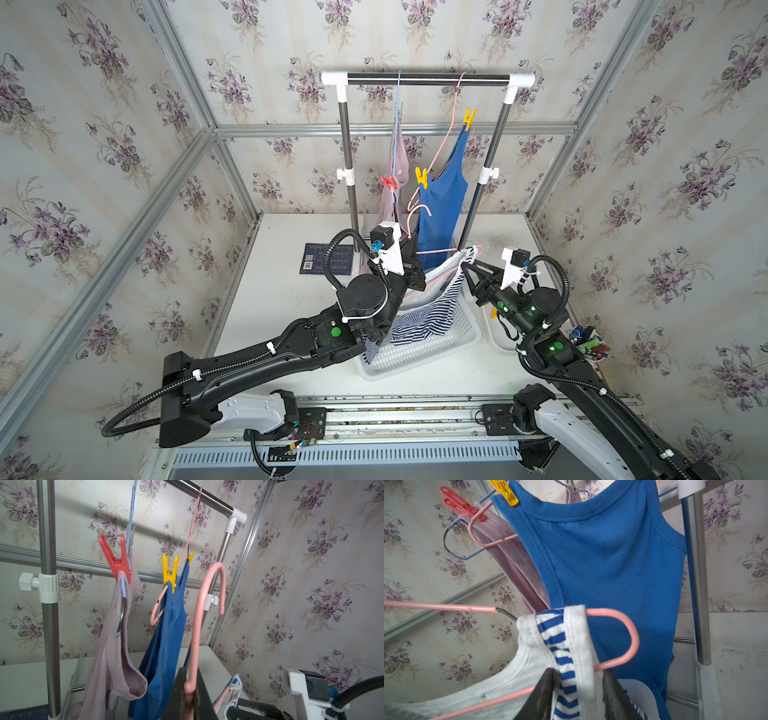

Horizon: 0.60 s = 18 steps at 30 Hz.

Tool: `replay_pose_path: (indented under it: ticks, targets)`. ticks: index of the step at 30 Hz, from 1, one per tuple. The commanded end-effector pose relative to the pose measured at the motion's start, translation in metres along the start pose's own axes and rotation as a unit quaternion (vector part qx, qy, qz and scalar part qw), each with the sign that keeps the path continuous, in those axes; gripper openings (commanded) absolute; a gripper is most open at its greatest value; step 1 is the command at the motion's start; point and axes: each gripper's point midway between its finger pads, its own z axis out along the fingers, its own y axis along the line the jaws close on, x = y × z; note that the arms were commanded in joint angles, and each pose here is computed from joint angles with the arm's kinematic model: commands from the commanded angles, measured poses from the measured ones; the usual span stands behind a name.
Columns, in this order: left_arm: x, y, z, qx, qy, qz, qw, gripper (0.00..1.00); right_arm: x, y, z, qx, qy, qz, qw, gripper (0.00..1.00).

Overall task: Remove the clothespins securing tank tops to the hanger
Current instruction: Remove the tank top from the hanger.

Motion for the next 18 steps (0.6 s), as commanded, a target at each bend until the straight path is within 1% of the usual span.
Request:
replay_pose_path:
  ticks: [1,4,5,6,11,14,18]
  targets:
    - [-0.004,-0.003,-0.001,0.011,-0.006,-0.037,0.999,0.00,-0.014,0.002,0.001,0.000,-0.032,0.000,0.999,0.25]
    - [-0.004,-0.004,-0.001,0.014,-0.004,-0.036,0.999,0.00,-0.014,0.001,0.001,0.002,-0.031,0.001,1.000,0.07]
    - [-0.004,-0.004,-0.001,0.011,-0.004,-0.029,1.000,0.00,-0.013,0.000,0.001,0.002,-0.029,0.001,1.000,0.02]
    - [-0.004,-0.003,0.001,0.004,-0.003,-0.018,1.000,0.00,-0.012,0.000,0.000,0.002,-0.028,0.002,1.000,0.00]
    - [-0.002,0.001,0.009,-0.033,0.023,0.048,0.998,0.00,-0.009,-0.001,-0.007,0.005,-0.028,0.002,1.000,0.00]
    - [0.002,0.001,0.012,-0.040,0.031,0.077,0.996,0.00,-0.009,-0.005,-0.012,0.017,-0.031,0.010,0.999,0.00]
    - [0.009,0.003,0.015,-0.053,0.045,0.119,0.990,0.00,-0.012,-0.006,-0.008,0.008,-0.009,0.034,0.999,0.00]
